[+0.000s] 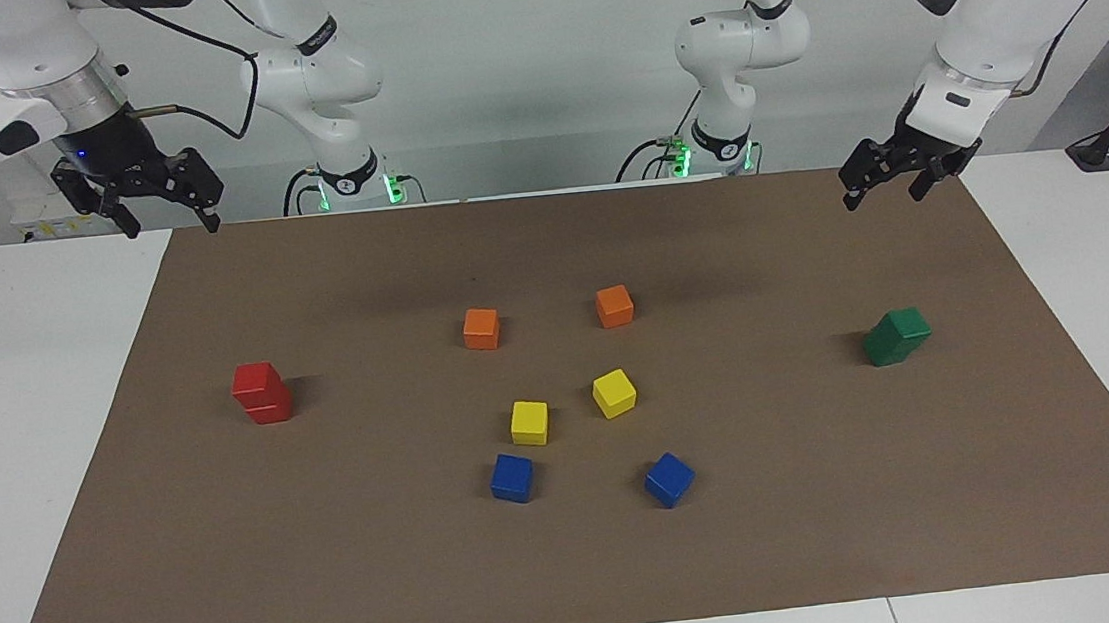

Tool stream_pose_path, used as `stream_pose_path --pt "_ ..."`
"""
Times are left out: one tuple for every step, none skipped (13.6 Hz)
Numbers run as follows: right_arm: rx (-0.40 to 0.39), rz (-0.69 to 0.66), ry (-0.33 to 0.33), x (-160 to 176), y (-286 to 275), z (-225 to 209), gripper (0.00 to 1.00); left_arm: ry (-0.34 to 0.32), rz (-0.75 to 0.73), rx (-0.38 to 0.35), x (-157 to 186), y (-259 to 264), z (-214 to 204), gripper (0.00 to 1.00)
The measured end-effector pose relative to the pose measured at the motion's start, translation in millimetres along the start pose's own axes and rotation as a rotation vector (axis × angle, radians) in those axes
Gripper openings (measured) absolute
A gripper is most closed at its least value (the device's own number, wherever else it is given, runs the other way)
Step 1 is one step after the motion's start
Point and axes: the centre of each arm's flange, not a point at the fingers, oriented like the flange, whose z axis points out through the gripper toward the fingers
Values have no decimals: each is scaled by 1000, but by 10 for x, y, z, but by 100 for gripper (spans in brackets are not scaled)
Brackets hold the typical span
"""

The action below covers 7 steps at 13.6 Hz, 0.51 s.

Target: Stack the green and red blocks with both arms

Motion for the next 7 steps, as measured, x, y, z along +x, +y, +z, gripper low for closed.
stream_pose_path --pt "0 3 -1 -2 17 3 100 0 0 1 0 -1 0 100" --pt "0 5 -1 -4 21 6 100 0 0 1 0 -1 0 100" --pt "0 8 -2 -4 18 8 100 0 0 1 0 -1 0 100" --pt "0 9 -2 -5 15 8 100 0 0 1 0 -1 -1 100" --pt "0 8 -2 -5 5 7 100 0 0 1 0 -1 -2 100" --pt "0 7 -2 -5 -14 7 100 1 0 2 0 -2 -2 100" --pt "0 13 -2 -5 -37 7 100 1 0 2 0 -5 -2 100"
